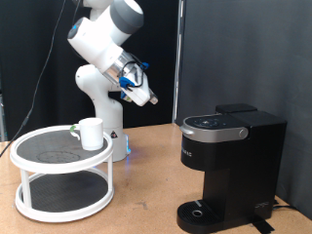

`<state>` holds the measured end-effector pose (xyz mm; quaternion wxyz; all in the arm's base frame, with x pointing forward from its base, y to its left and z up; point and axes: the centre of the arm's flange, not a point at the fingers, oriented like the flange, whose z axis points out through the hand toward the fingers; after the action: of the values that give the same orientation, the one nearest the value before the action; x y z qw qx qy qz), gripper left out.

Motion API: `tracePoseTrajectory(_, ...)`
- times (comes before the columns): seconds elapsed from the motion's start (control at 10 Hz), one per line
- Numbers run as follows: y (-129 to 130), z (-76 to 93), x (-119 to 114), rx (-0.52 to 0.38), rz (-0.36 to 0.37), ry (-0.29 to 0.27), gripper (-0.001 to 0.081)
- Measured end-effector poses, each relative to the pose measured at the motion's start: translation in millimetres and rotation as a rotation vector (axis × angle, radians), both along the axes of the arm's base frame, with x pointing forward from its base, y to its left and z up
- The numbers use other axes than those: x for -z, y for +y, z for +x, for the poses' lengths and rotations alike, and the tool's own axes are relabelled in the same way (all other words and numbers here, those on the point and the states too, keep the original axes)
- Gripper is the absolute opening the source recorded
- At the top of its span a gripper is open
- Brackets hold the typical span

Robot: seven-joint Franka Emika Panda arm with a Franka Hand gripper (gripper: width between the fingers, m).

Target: Make a cup of coffee with the keurig machine

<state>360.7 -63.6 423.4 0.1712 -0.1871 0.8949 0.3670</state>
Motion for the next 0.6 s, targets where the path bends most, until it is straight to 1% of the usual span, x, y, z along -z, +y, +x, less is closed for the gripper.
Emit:
tracePoseTrajectory(0.1, -8, -8.1, -6, 0.004, -0.011, -0.013, 0.0005)
tracePoseTrajectory(0.3, -22, -24.9, -19, 0.006, -0.074, -0.050, 0.0005)
tracePoseTrajectory(0.4, -23, -35.7, -23, 0.002, -0.095, -0.066, 0.0005)
tracePoseTrajectory(0.6, -23, -37.6, -21, -0.005, -0.072, -0.052, 0.0005)
